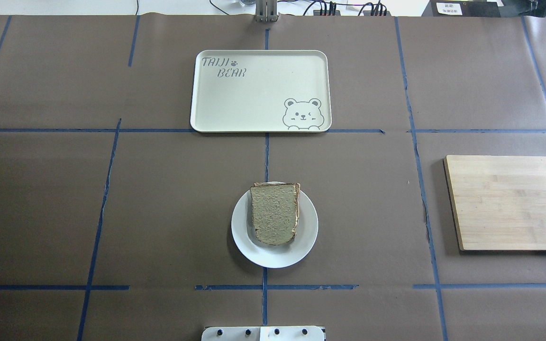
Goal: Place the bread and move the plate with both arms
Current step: 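Bring the left gripper in toward the rim of the white plate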
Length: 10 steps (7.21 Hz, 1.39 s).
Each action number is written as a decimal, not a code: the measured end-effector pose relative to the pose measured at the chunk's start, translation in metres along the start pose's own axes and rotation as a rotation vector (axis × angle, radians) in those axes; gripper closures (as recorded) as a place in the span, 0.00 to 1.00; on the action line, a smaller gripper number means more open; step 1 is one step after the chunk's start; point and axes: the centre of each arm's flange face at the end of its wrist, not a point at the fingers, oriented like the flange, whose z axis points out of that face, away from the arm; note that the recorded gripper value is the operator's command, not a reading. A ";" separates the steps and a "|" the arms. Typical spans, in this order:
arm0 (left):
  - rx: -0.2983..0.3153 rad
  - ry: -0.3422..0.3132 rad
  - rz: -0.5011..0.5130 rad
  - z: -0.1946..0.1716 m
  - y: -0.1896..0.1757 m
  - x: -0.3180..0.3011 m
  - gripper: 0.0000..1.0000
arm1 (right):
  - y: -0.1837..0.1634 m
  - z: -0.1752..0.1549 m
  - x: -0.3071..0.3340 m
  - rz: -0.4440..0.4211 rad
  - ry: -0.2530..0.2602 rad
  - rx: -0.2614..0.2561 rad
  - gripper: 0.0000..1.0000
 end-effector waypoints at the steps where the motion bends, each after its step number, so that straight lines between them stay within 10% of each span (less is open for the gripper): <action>1: 0.012 0.085 -0.057 0.022 0.009 0.048 0.00 | 0.021 0.004 0.013 0.021 0.011 -0.032 0.00; 10: 0.351 0.697 -0.508 0.229 0.118 0.242 0.00 | 0.033 0.008 0.021 0.052 0.016 -0.054 0.00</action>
